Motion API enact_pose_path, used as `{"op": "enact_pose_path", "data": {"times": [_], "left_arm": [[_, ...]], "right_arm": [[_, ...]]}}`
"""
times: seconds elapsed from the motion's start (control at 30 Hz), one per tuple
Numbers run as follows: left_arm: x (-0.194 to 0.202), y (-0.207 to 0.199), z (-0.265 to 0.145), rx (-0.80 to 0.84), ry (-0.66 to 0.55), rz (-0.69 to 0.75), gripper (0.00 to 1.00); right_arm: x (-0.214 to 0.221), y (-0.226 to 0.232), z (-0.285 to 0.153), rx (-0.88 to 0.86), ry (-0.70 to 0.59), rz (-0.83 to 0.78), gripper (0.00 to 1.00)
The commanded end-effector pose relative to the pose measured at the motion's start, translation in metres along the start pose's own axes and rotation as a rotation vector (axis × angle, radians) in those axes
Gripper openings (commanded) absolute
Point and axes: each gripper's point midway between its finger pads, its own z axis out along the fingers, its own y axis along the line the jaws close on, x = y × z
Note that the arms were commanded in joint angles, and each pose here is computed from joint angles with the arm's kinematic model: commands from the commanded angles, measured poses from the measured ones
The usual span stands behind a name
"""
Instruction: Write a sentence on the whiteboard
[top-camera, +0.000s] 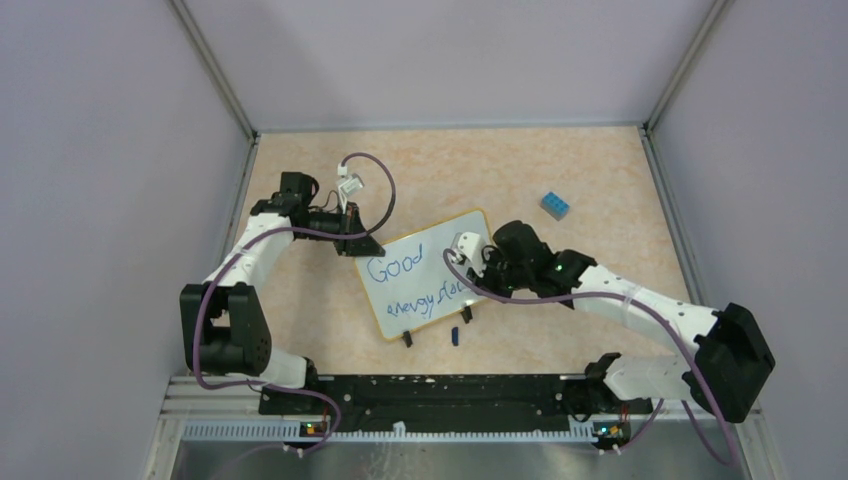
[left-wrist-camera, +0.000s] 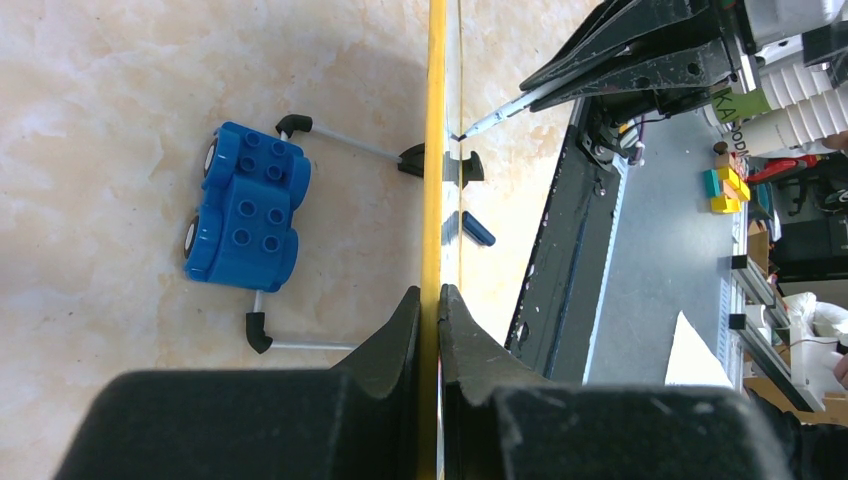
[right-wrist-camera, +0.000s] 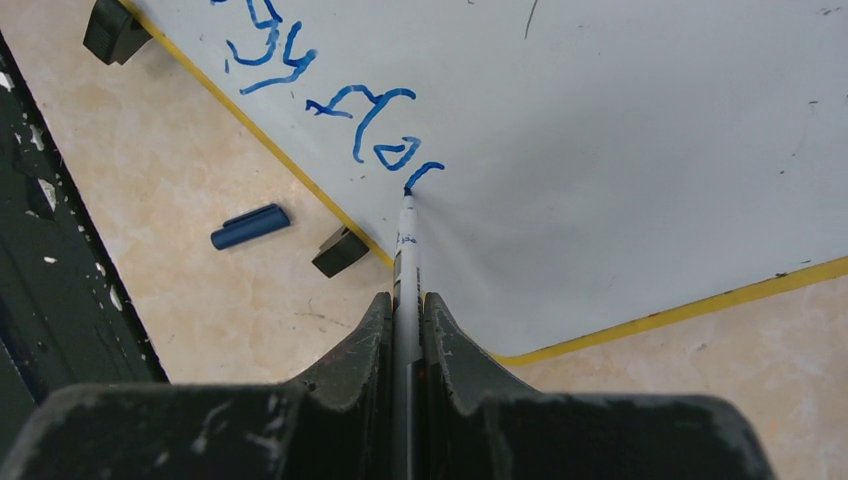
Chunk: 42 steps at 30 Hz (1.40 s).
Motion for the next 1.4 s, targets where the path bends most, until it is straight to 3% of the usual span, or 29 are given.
{"op": "enact_pose_path", "data": {"times": [0.0, 0.83, 1.37], "left_arm": [[0.005, 0.021, -0.001, -0.083, 0.034, 0.028, 0.00], [0.003, 0.021, -0.001, -0.081, 0.032, 0.028, 0.00], [0.004, 0.021, -0.001, -0.079, 0.033, 0.028, 0.00]], "right_arm": [[0.007, -0.005, -0.002, 0.022, 0.010, -0.019, 0.00], [-0.031, -0.047, -0.019, 0.168, -0.083, 0.045, 0.00], [0.002, -0.027, -0.010, 0.079, -0.001, 0.011, 0.00]]}}
